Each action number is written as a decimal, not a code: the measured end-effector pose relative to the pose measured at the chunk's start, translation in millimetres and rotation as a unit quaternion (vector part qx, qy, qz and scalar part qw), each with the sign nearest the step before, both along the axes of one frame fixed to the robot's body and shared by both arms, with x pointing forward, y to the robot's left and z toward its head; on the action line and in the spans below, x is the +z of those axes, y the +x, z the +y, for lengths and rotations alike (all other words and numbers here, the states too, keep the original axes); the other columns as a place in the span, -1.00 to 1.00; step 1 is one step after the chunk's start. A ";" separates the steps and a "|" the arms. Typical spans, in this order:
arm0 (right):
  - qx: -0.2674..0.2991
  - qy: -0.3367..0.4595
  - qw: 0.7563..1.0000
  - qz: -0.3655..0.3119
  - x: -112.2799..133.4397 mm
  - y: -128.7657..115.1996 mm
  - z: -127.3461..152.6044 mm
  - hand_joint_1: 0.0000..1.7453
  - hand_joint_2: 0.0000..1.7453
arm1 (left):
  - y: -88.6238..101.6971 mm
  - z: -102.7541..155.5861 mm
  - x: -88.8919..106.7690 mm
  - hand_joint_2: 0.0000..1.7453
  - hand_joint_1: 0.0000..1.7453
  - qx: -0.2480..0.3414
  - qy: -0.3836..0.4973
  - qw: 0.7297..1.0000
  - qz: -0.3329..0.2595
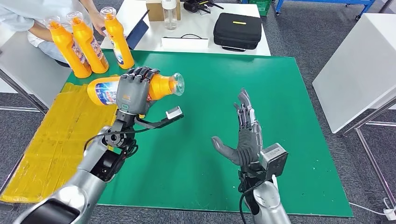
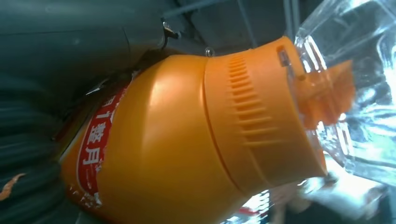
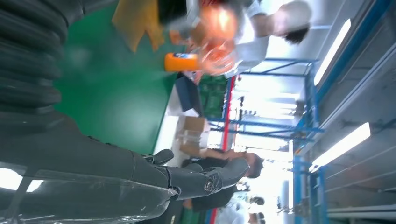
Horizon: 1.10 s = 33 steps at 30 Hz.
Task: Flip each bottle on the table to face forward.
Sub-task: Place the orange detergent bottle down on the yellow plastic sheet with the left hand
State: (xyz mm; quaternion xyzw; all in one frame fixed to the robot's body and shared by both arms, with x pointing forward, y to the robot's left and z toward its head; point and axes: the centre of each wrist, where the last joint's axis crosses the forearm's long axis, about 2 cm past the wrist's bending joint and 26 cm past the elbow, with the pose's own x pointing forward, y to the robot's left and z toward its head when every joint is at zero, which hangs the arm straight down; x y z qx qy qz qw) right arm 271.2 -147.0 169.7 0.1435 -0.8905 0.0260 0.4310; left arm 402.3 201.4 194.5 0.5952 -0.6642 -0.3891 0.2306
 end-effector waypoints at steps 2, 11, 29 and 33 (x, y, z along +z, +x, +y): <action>0.005 0.003 1.000 -0.006 1.1 -0.2 -6.5 -1.00 1.00 | 9.5 6.2 -11.4 1.00 1.00 0.010 0.058 0.998 0.026; -0.005 -0.002 1.000 -0.008 2.1 3.8 -23.3 -1.00 1.00 | 14.3 82.0 -68.8 1.00 1.00 0.036 0.263 0.949 0.169; -0.028 -0.018 0.999 0.002 -4.6 0.8 -38.7 -1.00 1.00 | -9.7 163.5 -102.5 1.00 -1.00 0.083 0.217 0.929 0.290; -0.028 -0.018 0.999 0.006 -5.4 1.5 -35.8 -1.00 1.00 | -11.9 161.4 -104.5 1.00 -1.00 0.075 0.169 0.943 0.277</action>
